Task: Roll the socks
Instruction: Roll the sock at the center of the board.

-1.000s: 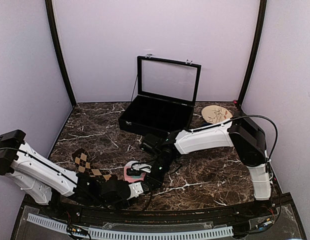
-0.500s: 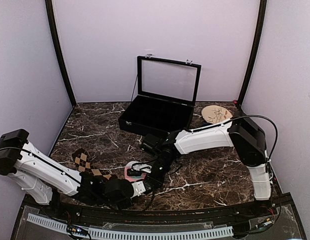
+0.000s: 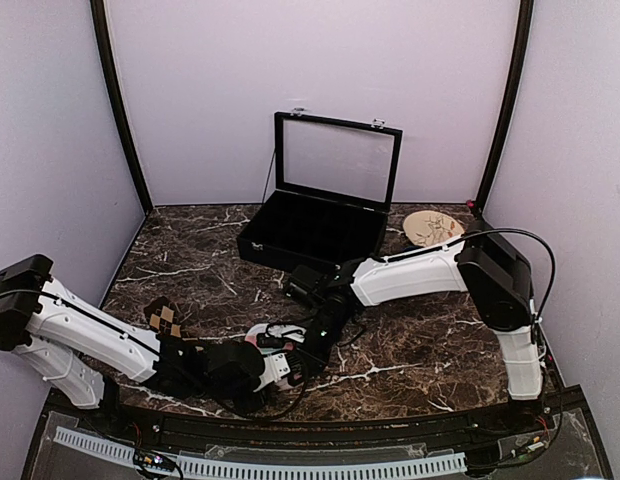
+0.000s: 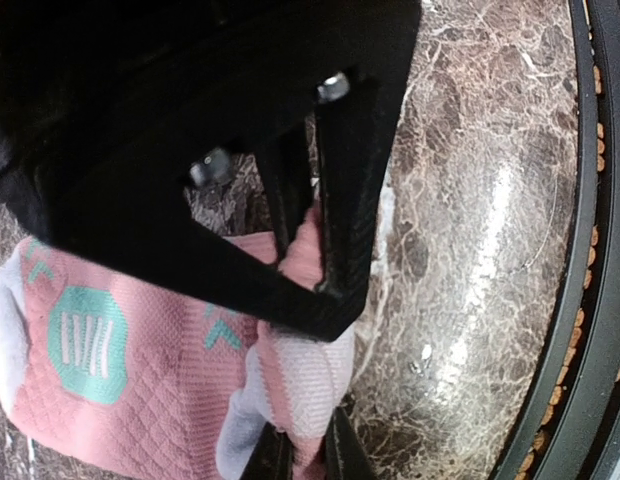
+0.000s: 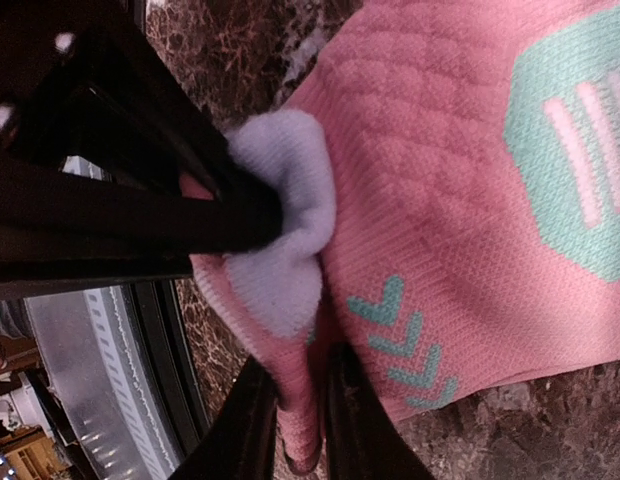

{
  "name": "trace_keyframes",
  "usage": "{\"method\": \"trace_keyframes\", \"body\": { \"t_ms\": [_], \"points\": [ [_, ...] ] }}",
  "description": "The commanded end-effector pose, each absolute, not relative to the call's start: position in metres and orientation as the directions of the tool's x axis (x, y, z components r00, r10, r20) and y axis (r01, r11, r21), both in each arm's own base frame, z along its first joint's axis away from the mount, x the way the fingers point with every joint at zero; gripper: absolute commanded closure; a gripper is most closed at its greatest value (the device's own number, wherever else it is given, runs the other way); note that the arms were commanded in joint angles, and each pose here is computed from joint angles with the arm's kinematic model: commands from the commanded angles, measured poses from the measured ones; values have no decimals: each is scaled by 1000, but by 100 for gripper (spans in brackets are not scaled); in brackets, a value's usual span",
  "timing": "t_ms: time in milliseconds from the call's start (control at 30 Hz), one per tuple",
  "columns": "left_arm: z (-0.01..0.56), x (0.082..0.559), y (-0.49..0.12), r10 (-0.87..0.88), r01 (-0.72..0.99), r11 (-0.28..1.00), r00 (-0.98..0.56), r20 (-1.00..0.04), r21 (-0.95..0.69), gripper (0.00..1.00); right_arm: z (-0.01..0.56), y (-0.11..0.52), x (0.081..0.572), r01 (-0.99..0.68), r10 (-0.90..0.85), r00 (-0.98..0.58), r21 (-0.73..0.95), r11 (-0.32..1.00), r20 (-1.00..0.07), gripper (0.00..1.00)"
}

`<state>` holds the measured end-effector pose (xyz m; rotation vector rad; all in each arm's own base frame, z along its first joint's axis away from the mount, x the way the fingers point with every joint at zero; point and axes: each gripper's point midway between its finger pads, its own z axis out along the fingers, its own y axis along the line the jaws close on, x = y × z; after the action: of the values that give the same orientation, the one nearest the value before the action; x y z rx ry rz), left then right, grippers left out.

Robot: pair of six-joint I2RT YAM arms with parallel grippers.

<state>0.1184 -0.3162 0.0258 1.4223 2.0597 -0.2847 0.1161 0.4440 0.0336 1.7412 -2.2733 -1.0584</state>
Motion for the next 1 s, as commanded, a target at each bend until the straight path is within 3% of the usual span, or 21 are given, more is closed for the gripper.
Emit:
{"method": "trace_keyframes", "body": {
  "t_ms": [0,500,967],
  "points": [
    [15,109,-305,761,897,442,-355,-543,32,100,40,448,113,-826,-867,-334,559,79,-371,79],
    [14,114,-297,706,857,509,-466,-533,-76,100,55,443,135,-829,-814,-396,547,118,-425,64],
    [12,117,-291,656,818,558,-539,-529,-142,100,60,433,171,-850,-726,-474,473,230,-498,58]
  ]
}}
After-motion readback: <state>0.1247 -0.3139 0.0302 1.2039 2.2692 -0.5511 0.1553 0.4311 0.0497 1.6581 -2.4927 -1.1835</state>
